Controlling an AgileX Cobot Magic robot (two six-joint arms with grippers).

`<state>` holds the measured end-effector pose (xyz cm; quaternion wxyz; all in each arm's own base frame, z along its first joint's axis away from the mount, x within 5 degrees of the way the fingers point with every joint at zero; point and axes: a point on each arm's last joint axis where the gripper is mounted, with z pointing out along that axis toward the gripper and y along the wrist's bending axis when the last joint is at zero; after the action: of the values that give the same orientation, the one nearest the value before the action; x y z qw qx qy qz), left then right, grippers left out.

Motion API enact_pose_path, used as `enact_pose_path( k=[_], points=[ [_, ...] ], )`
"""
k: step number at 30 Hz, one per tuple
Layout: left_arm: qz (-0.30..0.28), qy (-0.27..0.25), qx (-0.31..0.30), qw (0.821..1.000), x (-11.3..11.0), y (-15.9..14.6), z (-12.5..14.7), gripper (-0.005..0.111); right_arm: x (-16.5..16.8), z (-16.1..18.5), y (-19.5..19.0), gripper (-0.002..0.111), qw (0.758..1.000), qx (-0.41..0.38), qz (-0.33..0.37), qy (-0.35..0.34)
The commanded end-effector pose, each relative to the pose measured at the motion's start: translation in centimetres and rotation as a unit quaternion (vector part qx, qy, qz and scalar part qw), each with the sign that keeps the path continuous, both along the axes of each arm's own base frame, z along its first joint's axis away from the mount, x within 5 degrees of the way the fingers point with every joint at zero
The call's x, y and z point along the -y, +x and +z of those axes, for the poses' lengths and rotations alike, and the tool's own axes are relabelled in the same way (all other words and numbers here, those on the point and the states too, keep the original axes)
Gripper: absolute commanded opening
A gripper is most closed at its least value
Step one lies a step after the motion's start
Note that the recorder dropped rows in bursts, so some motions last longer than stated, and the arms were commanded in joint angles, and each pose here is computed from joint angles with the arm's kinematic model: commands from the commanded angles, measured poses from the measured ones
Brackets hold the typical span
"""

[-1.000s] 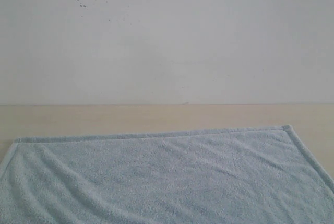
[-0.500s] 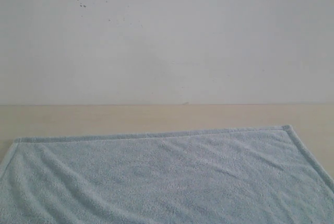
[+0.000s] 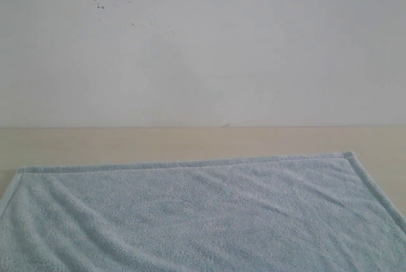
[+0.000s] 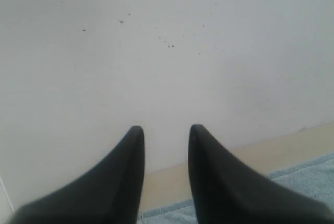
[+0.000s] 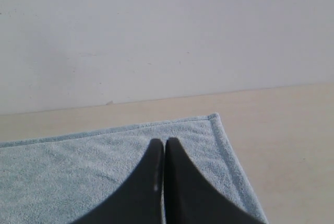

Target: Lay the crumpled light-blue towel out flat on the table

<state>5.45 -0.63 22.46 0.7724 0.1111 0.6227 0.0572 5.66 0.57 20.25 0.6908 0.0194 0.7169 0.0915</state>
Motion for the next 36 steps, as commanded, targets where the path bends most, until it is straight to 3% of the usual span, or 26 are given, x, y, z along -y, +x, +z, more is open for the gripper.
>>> enact_pose_path(
  k=[1, 15, 36],
  points=[
    [0.001, 0.001, -0.020, 1.000, -0.04, 0.06, -0.48, 0.028, 0.02, 0.08, -0.04, 0.000, 1.000, 0.004, -0.001, -0.003],
    [0.014, -0.011, -0.055, 0.998, -0.24, 0.15, -1.08, 0.028, 0.02, 0.08, -0.04, 0.000, 1.000, 0.004, -0.001, -0.003],
    [0.015, -0.010, -0.058, 0.998, -0.24, 0.15, -1.14, 0.028, 0.02, 0.08, -0.04, 0.000, 1.000, 0.004, -0.001, -0.003]
  ],
)
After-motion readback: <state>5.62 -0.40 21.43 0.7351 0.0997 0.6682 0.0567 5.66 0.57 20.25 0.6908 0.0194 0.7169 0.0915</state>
